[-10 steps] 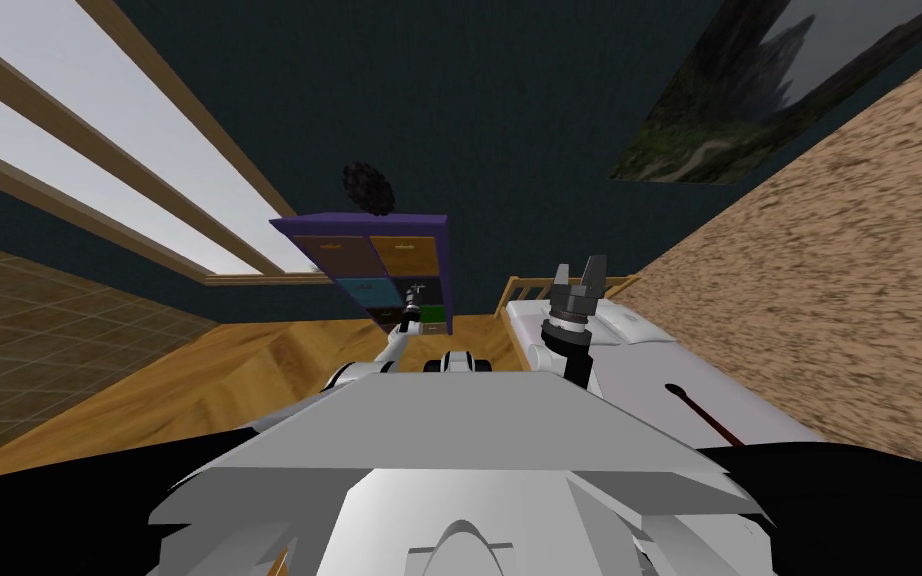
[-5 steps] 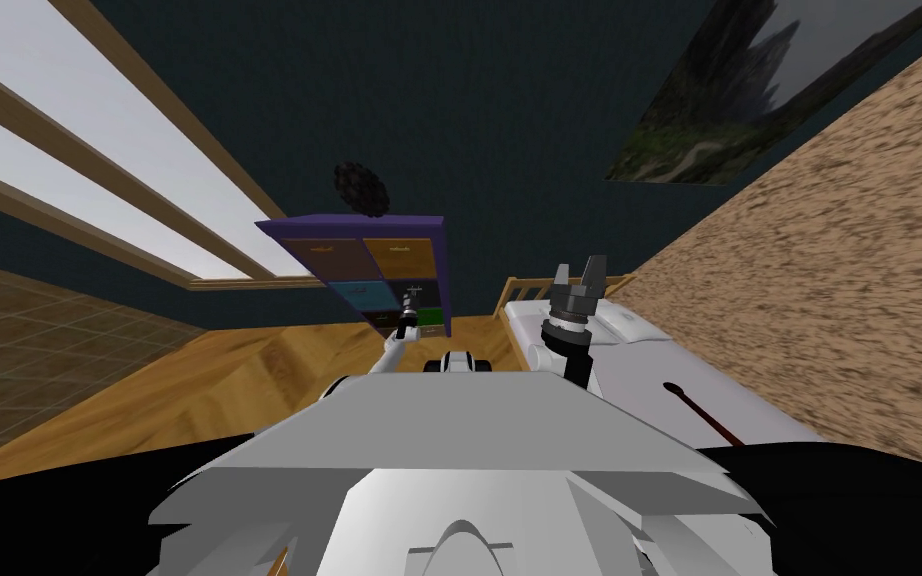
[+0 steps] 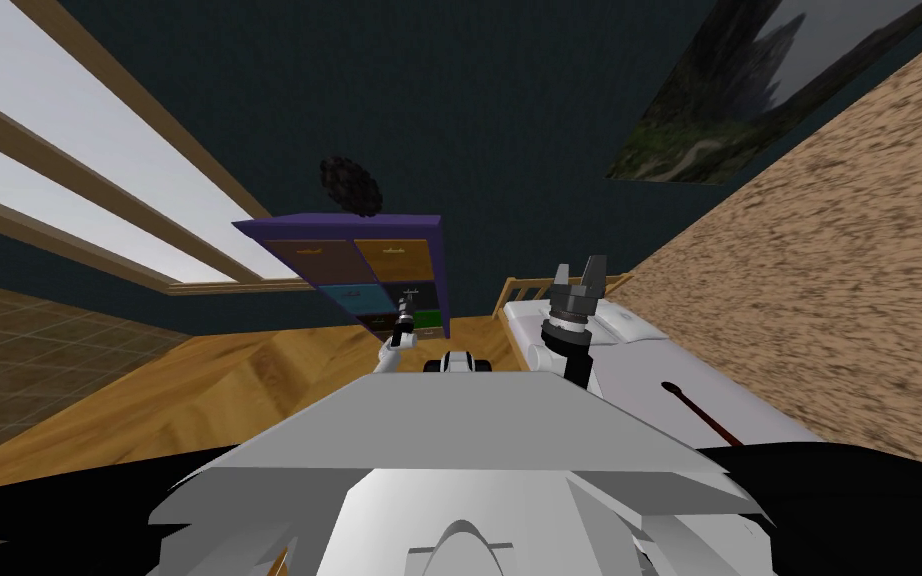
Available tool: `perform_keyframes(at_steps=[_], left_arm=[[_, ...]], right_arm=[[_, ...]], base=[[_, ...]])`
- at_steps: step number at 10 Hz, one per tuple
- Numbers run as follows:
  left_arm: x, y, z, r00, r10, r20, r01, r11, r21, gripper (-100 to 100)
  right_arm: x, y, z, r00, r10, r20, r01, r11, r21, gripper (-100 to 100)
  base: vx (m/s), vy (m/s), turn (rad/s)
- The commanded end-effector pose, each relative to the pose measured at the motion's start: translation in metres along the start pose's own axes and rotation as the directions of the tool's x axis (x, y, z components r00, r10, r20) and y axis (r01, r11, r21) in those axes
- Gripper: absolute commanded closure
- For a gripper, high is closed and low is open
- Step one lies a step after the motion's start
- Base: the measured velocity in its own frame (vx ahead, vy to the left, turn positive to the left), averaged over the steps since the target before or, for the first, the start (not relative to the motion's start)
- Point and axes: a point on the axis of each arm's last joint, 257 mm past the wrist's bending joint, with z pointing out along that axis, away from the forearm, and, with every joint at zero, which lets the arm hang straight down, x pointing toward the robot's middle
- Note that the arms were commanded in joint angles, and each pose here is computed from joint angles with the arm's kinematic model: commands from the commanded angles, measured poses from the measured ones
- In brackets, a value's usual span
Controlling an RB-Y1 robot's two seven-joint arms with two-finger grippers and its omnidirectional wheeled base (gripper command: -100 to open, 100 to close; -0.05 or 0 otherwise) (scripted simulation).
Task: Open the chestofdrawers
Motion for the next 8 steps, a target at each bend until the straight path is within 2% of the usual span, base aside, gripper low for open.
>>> perform_keyframes(at_steps=[1,2,3,4,5,6,7,8], left_arm=[[-0.011,-0.005,-0.021,0.9999,0.004,0.013,-0.004,1.0000,0.004,100],[-0.010,-0.011,-0.021,0.9999,0.003,0.010,-0.004,0.9999,0.016,100],[-0.013,-0.009,-0.033,0.9999,0.002,0.016,-0.002,1.0000,0.005,100],[-0.017,-0.009,-0.039,0.9998,0.005,0.022,-0.005,1.0000,0.003,100],[-0.017,-0.016,-0.041,0.9998,0.006,0.020,-0.006,0.9998,0.019,100],[-0.020,-0.013,-0.053,0.9996,0.004,0.026,-0.004,1.0000,0.003,100],[-0.024,-0.016,-0.061,0.9994,0.007,0.033,-0.008,1.0000,0.005,100],[-0.023,-0.024,-0.061,0.9996,0.007,0.029,-0.008,0.9997,0.022,100]], right_arm=[[0.000,0.000,0.000,1.000,0.000,0.000,0.000,1.000,0.000,0],[0.000,0.000,0.000,1.000,0.000,0.000,0.000,1.000,0.000,0],[0.000,0.000,0.000,1.000,0.000,0.000,0.000,1.000,0.000,0],[0.000,0.000,0.000,1.000,0.000,0.000,0.000,1.000,0.000,0],[0.000,0.000,0.000,1.000,0.000,0.000,0.000,1.000,0.000,0],[0.000,0.000,0.000,1.000,0.000,0.000,0.000,1.000,0.000,0],[0.000,0.000,0.000,1.000,0.000,0.000,0.000,1.000,0.000,0],[0.000,0.000,0.000,1.000,0.000,0.000,0.000,1.000,0.000,0]], base=[[0.081,-0.004,-0.031],[0.033,-0.004,0.014],[0.048,-0.009,-0.092],[0.054,-0.005,-0.046],[0.023,-0.003,0.019],[0.050,-0.011,-0.064],[0.056,-0.007,-0.050],[0.028,0.000,0.000]])
